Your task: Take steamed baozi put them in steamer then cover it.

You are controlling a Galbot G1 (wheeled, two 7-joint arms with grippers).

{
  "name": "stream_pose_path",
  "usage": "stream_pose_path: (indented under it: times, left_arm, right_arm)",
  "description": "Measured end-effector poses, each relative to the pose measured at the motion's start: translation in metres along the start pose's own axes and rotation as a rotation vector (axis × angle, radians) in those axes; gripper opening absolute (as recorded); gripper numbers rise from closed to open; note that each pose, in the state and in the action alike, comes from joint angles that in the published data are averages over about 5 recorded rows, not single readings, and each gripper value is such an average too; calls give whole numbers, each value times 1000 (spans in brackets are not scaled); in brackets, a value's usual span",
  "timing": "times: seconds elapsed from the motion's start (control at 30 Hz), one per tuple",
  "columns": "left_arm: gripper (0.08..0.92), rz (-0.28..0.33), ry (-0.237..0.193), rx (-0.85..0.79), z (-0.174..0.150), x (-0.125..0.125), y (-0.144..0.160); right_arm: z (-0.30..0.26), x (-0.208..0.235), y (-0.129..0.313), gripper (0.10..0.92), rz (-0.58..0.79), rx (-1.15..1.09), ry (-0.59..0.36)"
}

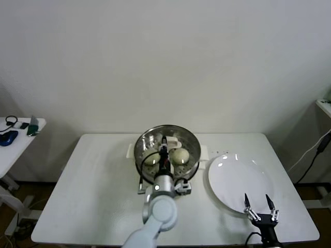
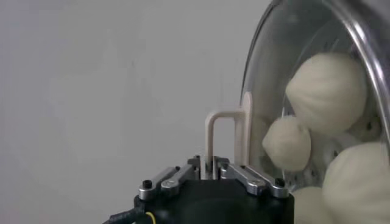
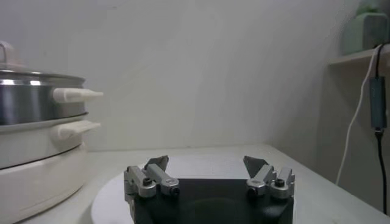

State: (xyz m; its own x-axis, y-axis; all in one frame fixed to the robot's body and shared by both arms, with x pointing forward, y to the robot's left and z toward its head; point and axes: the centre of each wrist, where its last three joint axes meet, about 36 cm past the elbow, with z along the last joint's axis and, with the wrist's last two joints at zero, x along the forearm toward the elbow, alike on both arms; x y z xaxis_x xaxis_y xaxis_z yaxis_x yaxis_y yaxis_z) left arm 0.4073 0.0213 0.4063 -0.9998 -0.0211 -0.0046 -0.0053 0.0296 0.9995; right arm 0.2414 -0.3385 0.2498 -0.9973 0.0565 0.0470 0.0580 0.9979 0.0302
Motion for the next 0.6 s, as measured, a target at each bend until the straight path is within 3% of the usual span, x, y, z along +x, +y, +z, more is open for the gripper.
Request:
stream_pose_path:
  times: [0.43, 0.6]
  left_arm:
    - [657, 49, -25, 141, 23, 32, 30]
    - [790, 38, -72, 282, 45, 45, 47]
  right_arm:
    - [-6, 2, 3, 823, 15, -2, 42]
    - [-13, -1, 6, 823, 18, -1, 35]
